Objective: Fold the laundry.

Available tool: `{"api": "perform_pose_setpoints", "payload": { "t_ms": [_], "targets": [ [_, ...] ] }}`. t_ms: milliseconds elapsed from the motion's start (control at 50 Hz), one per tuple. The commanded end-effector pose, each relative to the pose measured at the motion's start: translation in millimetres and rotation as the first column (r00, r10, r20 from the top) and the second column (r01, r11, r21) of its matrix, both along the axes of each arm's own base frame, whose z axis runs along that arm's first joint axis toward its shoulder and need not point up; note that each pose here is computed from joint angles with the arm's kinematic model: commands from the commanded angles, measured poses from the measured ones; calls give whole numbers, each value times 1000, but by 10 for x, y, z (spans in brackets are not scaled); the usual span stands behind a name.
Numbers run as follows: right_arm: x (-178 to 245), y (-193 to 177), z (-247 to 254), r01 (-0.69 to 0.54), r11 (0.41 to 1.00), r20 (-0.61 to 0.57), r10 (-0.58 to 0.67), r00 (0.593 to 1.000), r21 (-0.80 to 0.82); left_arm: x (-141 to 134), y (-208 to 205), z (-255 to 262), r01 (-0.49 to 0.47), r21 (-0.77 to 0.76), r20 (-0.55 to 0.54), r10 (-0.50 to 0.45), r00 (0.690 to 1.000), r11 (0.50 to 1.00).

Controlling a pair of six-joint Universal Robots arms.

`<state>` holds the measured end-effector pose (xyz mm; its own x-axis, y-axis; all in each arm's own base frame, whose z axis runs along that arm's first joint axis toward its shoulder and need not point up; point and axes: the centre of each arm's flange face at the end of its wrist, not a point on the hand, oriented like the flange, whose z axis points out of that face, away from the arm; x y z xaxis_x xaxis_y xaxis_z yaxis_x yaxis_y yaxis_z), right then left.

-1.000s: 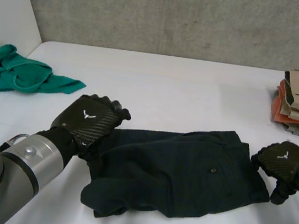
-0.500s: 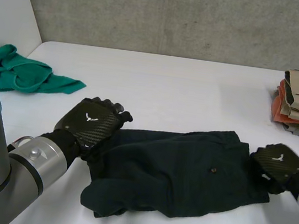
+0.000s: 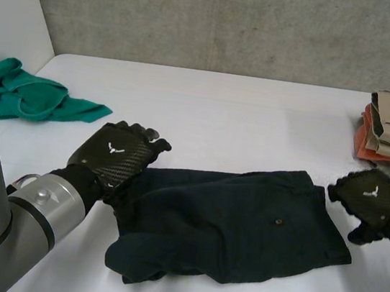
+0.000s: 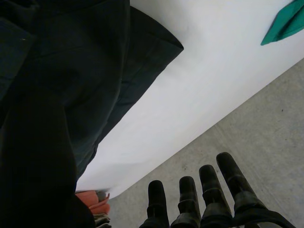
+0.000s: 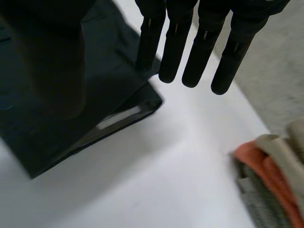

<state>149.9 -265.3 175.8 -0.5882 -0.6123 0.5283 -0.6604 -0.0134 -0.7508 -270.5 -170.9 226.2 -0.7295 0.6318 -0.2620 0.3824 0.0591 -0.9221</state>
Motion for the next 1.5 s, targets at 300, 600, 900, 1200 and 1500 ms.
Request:
{"api": "perform_pose_setpoints", "payload": {
  "t_ms": [300, 600, 900, 1200, 1500],
  "targets": [
    [-84, -121, -519, -17, 993, 72, 9, 997, 117, -28, 15, -49, 11, 10, 6, -11, 1000, 1000],
    [178, -84, 100, -7, 996, 96, 16, 995, -90, -1, -16, -14, -15, 0, -8, 15, 1000, 1000],
    [1616, 1180, 224, -558, 821, 181, 571, 801, -119, 330, -230, 289, -174, -57, -98, 168, 981, 983],
    [2141, 1758, -80, -704, 710, 279, 683, 675, -36, 614, -456, 271, -275, -8, -153, 271, 950, 961],
    [1644, 1101, 810, -248, 969, 521, 216, 826, -10, 570, -502, 646, -340, -89, -272, 306, 912, 936]
  ]
}}
